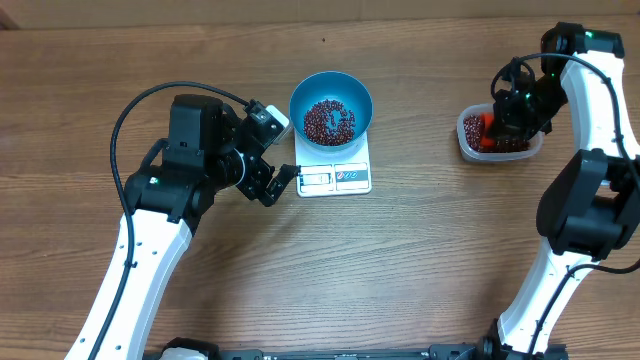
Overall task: Scoop item into bowl and weigh 150g on scale
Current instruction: 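Dip the scoop into the red beans with the right gripper, then lift the filled scoop from the tub over the blue bowl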
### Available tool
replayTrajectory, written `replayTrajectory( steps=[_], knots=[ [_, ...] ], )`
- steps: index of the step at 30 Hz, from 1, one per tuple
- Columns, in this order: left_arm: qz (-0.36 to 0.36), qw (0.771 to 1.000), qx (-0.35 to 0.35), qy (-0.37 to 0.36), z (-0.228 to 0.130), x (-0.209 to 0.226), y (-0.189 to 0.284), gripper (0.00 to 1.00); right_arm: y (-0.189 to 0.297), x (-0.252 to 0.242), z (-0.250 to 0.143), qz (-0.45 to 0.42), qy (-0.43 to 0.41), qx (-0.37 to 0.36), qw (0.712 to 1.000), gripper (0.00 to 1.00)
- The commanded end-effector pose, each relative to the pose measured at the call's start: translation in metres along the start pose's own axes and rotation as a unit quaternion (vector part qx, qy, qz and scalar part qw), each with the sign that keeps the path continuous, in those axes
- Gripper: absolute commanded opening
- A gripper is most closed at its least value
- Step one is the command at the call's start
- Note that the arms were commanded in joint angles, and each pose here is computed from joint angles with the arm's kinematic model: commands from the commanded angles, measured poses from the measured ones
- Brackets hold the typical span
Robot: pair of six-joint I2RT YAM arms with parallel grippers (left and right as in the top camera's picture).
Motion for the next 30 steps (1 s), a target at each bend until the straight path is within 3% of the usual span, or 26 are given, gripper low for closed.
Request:
replayTrajectory(
  steps=[1,20,30],
  knots=[
    [0.002,1.000,-0.001,0.007,0.000,0.003,0.001,0.99,-0.003,0.000,0.001,0.065,-0.001,-0.003,0.998,0.04],
    [0.002,1.000,-0.001,0.007,0.000,0.003,0.001,1.00,0.031,-0.067,-0.019,0.196,-0.036,-0.061,0.978,0.04],
    [0.002,1.000,-0.001,0.007,0.000,0.003,0.001,1.00,0.051,-0.090,-0.030,0.287,-0.058,-0.116,0.949,0.04]
  ],
)
Point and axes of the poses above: each gripper's point midway between its finger pads, its own y axis back along the fingers, its own x axis along the line the jaws close on, z = x × y, the point moved 9 cm from there along y, back along the fingers, and after that the axes turned 2 degrees about -y, right-handed, at the moved point
